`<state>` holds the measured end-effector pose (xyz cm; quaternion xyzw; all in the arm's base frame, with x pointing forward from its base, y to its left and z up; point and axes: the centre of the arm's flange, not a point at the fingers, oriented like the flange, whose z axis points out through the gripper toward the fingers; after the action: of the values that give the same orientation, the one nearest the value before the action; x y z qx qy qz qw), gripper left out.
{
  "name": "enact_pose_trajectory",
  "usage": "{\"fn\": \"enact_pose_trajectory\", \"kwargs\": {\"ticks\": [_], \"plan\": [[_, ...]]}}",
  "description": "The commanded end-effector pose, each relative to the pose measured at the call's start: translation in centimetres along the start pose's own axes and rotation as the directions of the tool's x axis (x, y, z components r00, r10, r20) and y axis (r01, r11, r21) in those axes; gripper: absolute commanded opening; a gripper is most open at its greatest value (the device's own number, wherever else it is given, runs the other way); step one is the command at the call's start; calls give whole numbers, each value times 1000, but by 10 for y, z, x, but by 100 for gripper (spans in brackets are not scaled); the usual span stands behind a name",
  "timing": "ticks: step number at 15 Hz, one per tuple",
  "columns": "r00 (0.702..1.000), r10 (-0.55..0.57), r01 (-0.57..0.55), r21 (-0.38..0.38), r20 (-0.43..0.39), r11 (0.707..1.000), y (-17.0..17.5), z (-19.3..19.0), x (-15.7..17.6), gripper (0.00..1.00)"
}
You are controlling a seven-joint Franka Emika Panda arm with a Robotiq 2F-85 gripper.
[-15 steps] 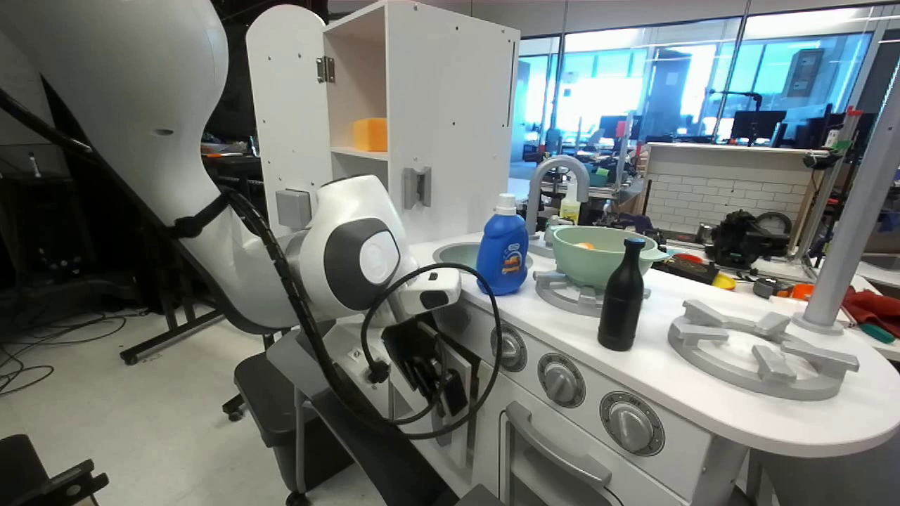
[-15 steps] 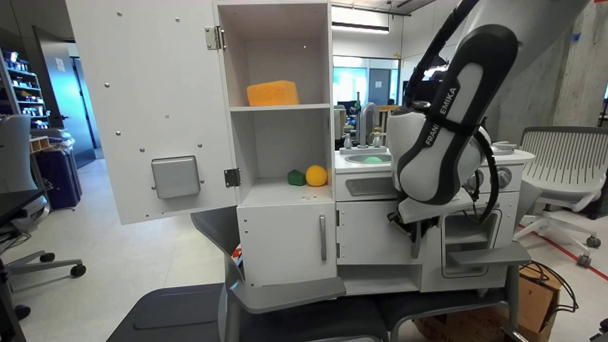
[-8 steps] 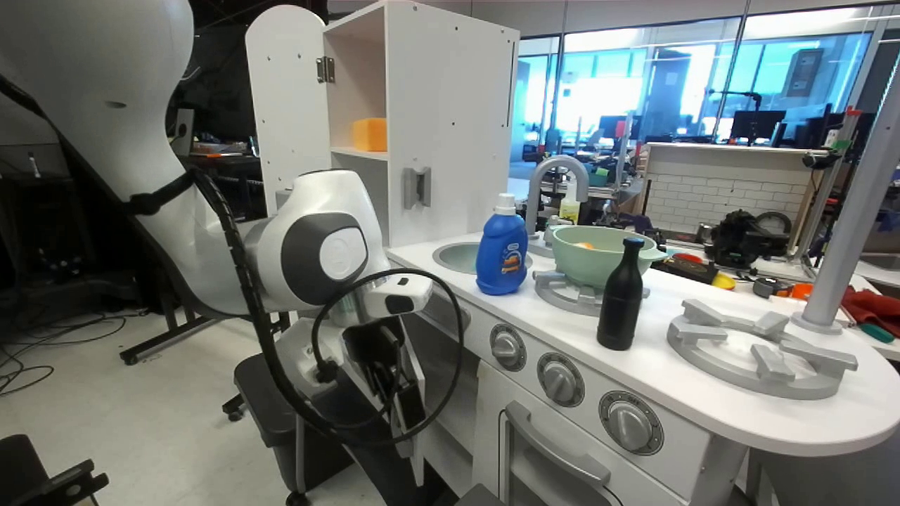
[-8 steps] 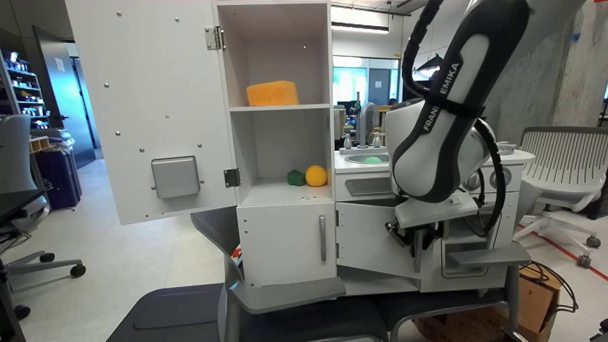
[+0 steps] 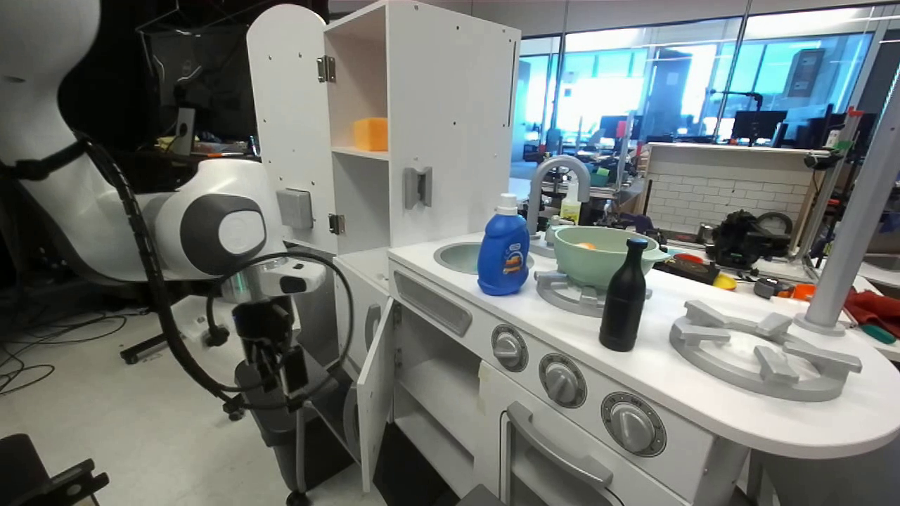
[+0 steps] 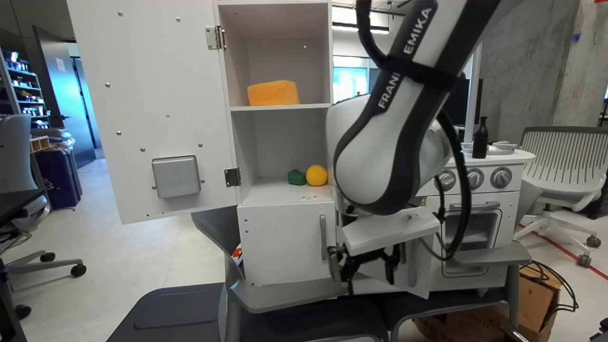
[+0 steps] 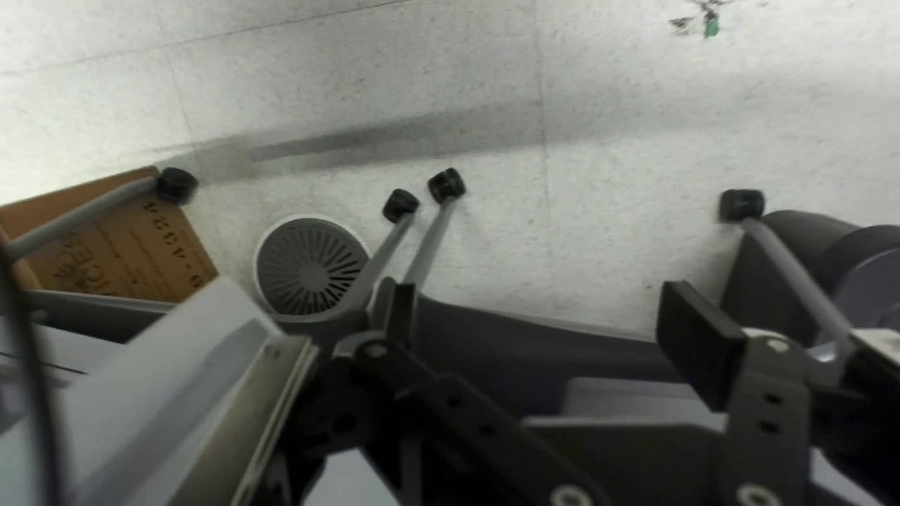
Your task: Open the bottom door of cabinet, pick up the blue bottle and light green object and put them in the bottom compartment.
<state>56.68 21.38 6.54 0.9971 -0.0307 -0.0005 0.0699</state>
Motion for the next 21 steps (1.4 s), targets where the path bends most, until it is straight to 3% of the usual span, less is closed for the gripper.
{"fn": "enact_pose_trajectory", "kwargs": {"ticks": [1,5,8,11,16,19,21], "plan": [[990,-141,140,37,27,990,-51,-33,-12,100],[959,-282,281,30,30,959,-81,-94,-34,100],[941,-339,339,13,8,941,-70,-153,-49,100],[948,-318,317,-49,-17,947,-36,-206,-49,100],[977,-201,188,-159,-71,969,60,-285,-34,100],[989,-87,65,-178,-117,982,135,-322,-22,100],[985,-28,-5,-191,-171,982,196,-324,-12,100]]}}
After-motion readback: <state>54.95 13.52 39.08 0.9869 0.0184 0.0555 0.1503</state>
